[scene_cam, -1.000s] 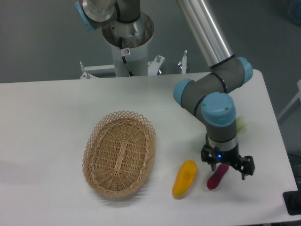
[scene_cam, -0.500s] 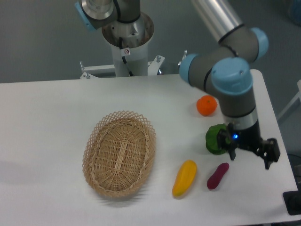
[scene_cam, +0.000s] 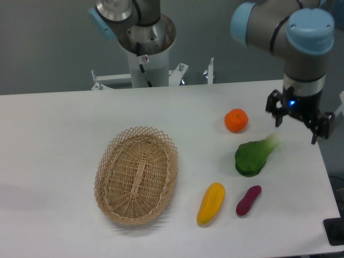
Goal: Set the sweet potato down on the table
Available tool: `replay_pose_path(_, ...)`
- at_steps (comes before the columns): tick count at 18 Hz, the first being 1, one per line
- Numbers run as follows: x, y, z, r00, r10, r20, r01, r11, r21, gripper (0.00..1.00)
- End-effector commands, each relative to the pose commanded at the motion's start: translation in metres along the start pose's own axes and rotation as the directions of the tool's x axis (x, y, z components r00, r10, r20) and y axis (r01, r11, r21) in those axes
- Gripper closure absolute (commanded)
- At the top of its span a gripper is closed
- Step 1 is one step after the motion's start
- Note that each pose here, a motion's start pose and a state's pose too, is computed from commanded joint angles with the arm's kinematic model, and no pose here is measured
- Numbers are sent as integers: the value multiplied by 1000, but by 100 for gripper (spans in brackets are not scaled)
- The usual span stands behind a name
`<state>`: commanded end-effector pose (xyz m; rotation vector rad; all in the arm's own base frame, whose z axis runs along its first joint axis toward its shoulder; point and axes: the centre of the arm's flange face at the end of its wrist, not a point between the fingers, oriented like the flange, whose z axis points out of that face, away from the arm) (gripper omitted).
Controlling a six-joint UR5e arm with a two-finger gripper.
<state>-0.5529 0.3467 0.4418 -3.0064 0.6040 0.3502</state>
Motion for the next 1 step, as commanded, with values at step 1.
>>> replay_pose_path(1, 0, 0, 0, 1000, 0, 0, 0, 1000, 3, 0)
